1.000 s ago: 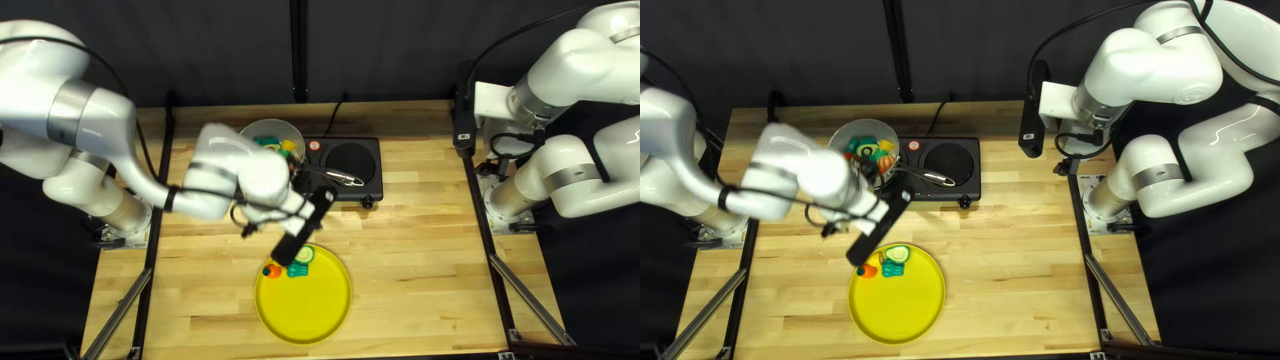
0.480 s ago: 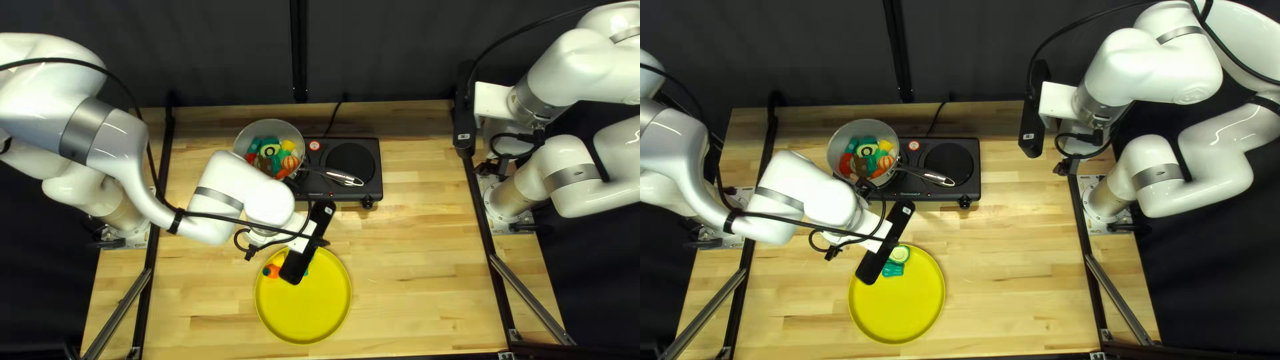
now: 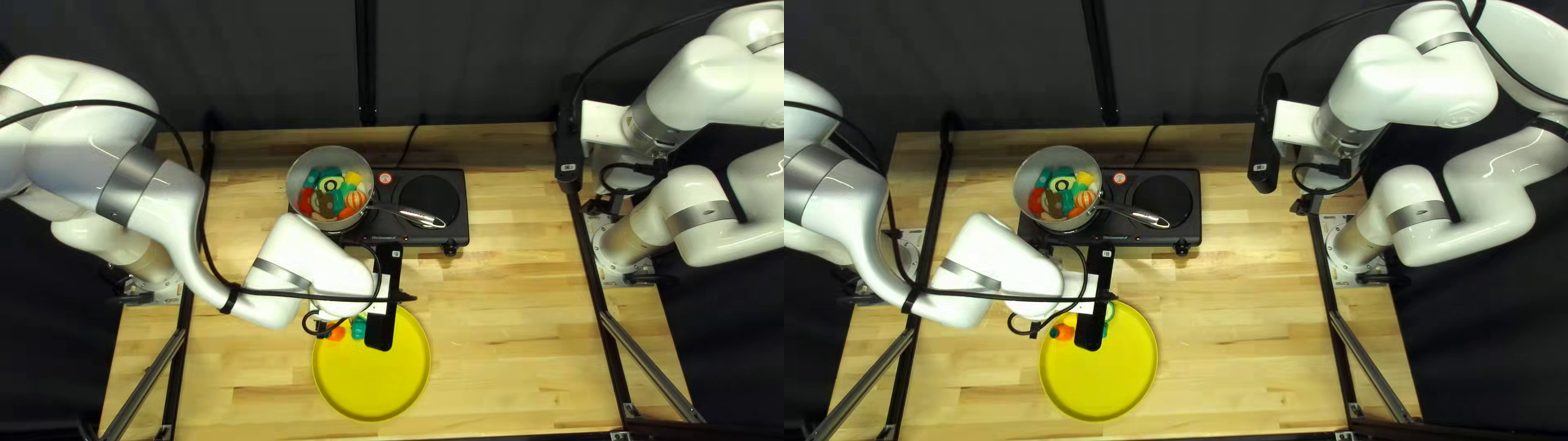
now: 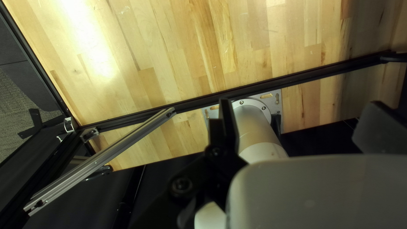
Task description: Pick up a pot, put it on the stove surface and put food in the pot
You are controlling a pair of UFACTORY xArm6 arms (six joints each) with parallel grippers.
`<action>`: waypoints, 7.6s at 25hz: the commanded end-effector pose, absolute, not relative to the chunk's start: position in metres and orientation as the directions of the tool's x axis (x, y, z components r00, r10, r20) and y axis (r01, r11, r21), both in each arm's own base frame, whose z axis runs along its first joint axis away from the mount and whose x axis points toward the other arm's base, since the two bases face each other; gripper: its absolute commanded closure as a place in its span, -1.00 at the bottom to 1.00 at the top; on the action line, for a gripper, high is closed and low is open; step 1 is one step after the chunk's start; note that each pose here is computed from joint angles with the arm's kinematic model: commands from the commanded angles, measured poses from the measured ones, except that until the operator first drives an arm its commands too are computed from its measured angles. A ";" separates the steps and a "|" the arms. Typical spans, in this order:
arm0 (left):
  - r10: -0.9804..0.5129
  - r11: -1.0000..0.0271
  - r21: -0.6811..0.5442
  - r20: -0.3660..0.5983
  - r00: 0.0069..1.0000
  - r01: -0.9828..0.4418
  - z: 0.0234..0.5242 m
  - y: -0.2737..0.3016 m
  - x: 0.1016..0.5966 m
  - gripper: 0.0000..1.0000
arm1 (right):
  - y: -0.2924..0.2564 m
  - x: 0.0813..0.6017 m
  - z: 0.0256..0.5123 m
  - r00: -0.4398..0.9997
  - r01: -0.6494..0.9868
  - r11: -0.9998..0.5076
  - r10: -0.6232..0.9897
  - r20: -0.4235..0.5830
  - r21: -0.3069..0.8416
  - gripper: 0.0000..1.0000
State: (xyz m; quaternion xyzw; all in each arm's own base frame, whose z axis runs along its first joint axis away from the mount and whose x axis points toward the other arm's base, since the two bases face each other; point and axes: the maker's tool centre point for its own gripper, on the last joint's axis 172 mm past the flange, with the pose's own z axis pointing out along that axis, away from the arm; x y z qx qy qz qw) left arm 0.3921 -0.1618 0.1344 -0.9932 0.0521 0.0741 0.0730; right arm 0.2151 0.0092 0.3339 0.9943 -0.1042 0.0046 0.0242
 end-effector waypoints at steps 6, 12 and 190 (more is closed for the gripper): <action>-0.065 -0.993 -0.095 -0.121 0.991 -0.076 0.126 -0.186 0.389 -1.00 | 0.009 0.215 0.334 0.978 -0.207 -0.977 -0.207 0.014 0.047 -1.00; -0.075 -0.997 -0.028 -0.049 0.996 -0.076 0.101 -0.185 0.394 -1.00 | 0.009 0.215 0.334 0.978 -0.207 -0.977 -0.207 0.014 0.047 -1.00; -0.260 -0.963 -0.054 -0.056 0.964 -0.263 0.190 0.122 0.402 -1.00 | 0.009 0.215 0.334 0.978 -0.207 -0.977 -0.207 0.014 0.047 -1.00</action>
